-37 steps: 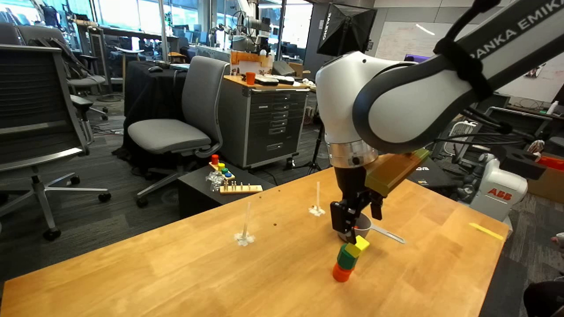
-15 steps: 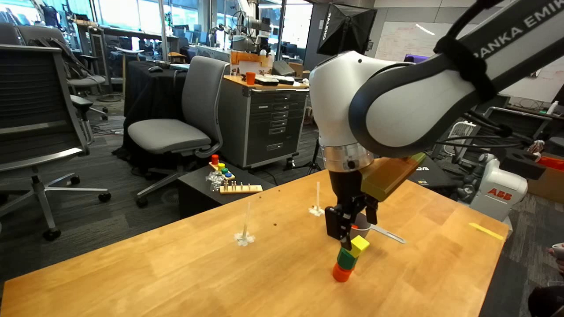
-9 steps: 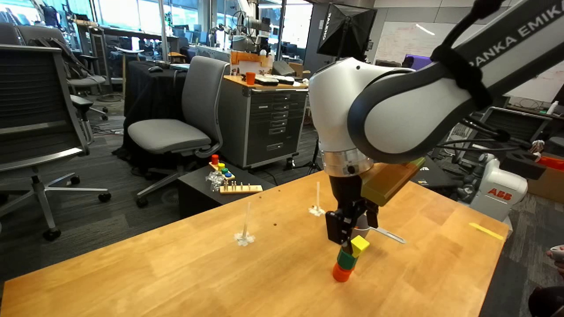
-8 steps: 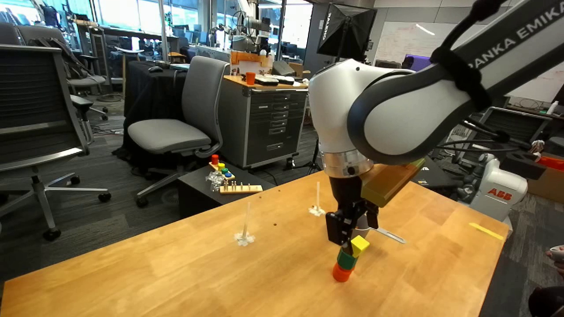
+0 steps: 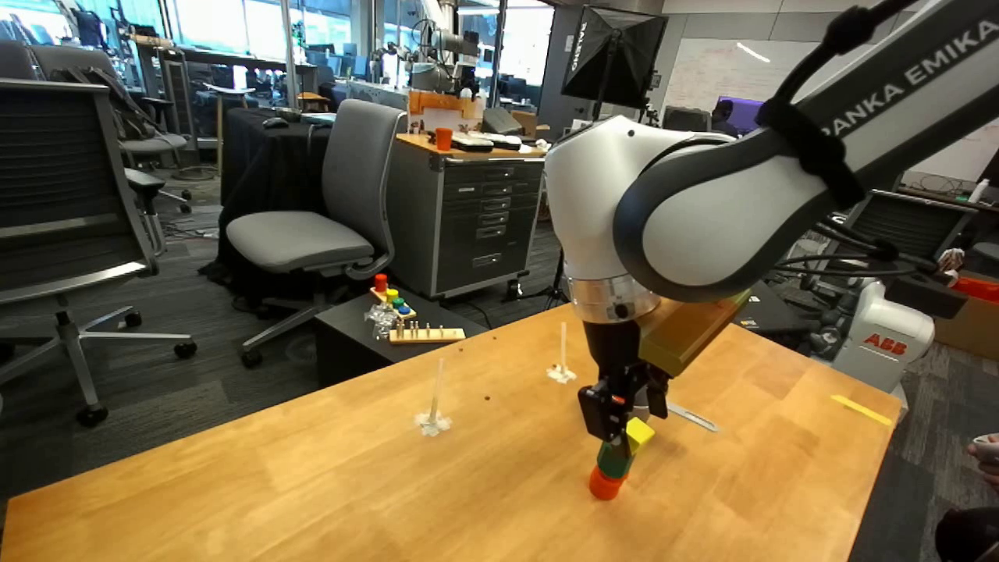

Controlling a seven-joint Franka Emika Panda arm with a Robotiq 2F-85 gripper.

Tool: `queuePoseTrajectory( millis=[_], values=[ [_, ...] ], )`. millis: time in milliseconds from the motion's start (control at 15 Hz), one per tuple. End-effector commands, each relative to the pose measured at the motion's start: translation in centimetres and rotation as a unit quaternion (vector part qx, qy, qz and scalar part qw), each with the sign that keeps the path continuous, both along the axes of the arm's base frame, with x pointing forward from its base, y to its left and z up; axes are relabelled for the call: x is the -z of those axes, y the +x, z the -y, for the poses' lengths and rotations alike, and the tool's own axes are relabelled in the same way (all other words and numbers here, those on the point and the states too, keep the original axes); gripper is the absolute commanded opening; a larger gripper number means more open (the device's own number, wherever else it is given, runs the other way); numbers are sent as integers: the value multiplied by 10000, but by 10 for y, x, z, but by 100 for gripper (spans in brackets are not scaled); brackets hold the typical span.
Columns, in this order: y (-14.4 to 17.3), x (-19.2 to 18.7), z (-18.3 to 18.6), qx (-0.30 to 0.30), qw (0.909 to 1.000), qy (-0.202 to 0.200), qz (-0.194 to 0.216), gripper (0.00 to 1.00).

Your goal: Put the blocks in the gray pot except the last bottom block

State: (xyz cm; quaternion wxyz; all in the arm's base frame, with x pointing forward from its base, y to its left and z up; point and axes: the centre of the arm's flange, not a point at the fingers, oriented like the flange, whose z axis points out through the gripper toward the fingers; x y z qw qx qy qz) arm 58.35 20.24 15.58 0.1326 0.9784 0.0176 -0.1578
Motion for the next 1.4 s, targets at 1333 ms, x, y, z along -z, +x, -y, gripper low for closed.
queuePoseTrajectory(
  millis=[1333],
  values=[
    [43, -54, 37, 266, 9977, -14, 617, 16]
  ],
)
